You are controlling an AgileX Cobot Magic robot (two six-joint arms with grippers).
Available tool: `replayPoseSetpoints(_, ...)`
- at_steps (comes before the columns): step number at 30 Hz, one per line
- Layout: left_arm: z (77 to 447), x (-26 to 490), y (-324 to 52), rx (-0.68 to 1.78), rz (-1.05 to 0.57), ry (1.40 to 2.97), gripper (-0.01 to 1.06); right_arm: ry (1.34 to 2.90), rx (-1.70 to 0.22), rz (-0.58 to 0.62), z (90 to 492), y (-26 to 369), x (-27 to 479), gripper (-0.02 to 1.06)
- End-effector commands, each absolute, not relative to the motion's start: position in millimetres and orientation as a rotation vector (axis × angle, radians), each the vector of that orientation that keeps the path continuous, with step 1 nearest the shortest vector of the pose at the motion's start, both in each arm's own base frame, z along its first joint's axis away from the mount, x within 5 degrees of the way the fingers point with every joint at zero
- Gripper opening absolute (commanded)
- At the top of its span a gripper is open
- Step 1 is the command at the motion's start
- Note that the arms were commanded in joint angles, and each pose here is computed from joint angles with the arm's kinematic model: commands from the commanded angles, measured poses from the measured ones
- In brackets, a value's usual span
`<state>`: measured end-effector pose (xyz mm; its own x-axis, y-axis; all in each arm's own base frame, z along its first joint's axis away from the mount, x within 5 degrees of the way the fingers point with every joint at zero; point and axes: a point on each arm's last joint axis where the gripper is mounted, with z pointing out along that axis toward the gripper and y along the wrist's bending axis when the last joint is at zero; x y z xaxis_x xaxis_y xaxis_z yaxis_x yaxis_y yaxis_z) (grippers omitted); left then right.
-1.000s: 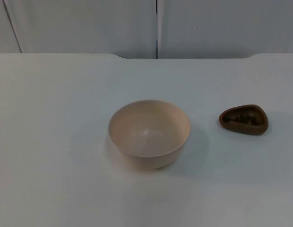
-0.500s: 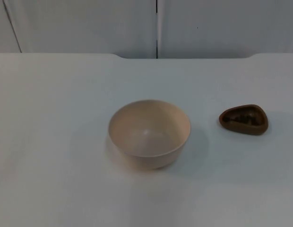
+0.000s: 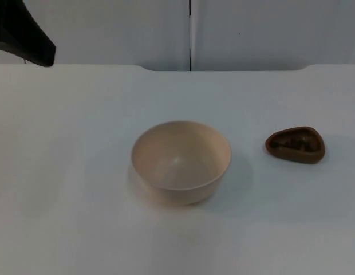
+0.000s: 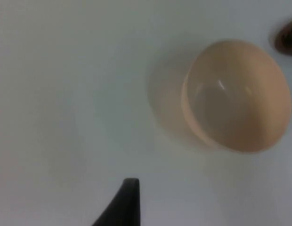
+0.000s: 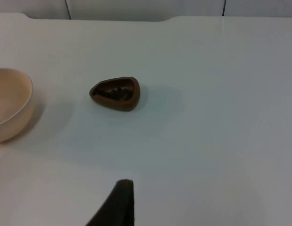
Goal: Pick up the bowl with the left hand and pour the coffee beans from the cup into the bowl with the right hand.
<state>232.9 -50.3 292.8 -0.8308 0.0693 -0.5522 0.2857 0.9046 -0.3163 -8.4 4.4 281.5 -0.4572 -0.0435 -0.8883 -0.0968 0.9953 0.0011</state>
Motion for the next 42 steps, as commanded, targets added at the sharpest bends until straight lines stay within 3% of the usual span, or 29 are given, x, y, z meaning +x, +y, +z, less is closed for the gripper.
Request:
replayPoseSetpoints(1, 289, 241, -60, 0.283, -0.548, 2.511, 1.05, 2.045, -0.094, 0.054, 280, 4, -8, 1.05)
replayPoseSetpoints(12, 274, 278, -95, 0.376, -0.548, 2.598, 1.05, 2.045, -0.094, 0.054, 280, 4, -8, 1.05)
replayPoseSetpoints(20, 264, 303, -106, 0.279, -0.448, 2.660, 1.03, 2.045, -0.094, 0.054, 280, 4, -8, 1.05)
replayPoseSetpoints(32, 213, 321, -111, 0.134, -0.456, 2.841, 1.02, 2.045, -0.094, 0.054, 280, 4, -8, 1.05)
replayPoseSetpoints(42, 184, 331, -115, -0.031, -0.455, 2.897, 1.02, 2.045, -0.094, 0.054, 280, 4, -8, 1.05)
